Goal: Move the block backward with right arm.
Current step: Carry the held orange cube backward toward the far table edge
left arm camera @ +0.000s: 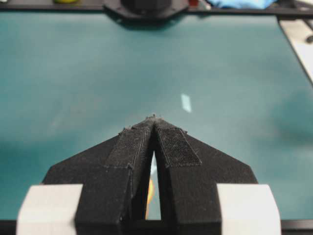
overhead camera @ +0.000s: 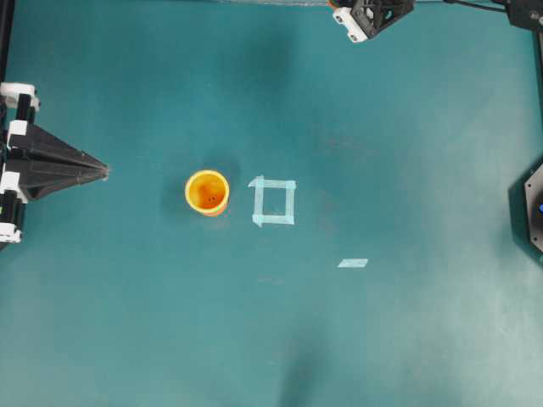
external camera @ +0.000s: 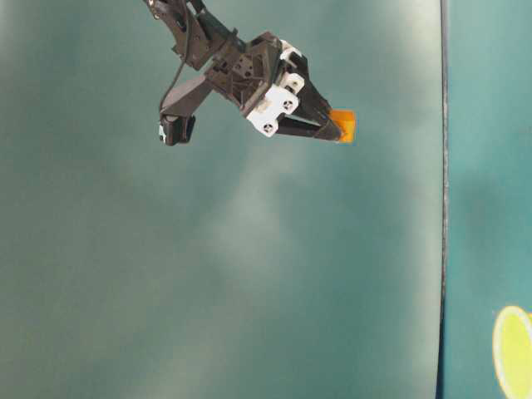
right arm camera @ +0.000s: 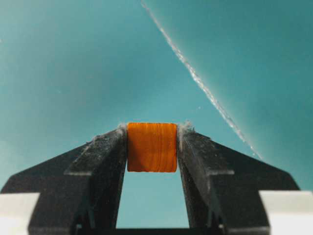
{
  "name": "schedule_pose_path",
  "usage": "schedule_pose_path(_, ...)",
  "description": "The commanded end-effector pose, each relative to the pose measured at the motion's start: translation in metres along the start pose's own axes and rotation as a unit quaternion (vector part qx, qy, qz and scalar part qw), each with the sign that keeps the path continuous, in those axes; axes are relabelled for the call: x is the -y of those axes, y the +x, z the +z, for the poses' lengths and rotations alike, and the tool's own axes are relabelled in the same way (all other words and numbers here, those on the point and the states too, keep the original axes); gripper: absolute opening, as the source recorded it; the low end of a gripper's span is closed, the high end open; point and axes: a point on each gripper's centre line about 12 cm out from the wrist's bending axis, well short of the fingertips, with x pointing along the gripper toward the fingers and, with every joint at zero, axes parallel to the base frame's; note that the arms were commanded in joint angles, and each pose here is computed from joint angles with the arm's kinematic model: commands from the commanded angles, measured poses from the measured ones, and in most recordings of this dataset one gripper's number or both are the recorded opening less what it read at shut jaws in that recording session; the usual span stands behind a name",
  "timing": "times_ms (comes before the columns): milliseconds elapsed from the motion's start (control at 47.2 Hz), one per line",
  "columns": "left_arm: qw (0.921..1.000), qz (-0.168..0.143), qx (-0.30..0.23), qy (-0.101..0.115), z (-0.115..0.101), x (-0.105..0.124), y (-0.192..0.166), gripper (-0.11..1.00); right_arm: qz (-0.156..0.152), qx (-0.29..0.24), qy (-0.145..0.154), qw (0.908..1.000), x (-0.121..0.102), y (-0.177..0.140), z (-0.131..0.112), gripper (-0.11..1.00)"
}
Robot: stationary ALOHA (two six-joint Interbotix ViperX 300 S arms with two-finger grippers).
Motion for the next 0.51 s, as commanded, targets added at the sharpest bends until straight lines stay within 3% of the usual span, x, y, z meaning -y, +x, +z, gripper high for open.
schedule_pose_path(0, 0.9998, -0.001, 0.018, 0.002, 0.0135, 0.0006, 0.0016, 0.01, 0.0, 0.021, 0.0, 0.9998, -0.0005, -0.008, 0.0131, 0.4)
schedule_pose_path(487, 0.9999, -0.001, 0.017, 0.002, 0.0132, 0.0006, 0.0019, 0.01, 0.0, 0.019, 0.0, 0.9998, -0.0004, -0.0077, 0.0118, 0.4)
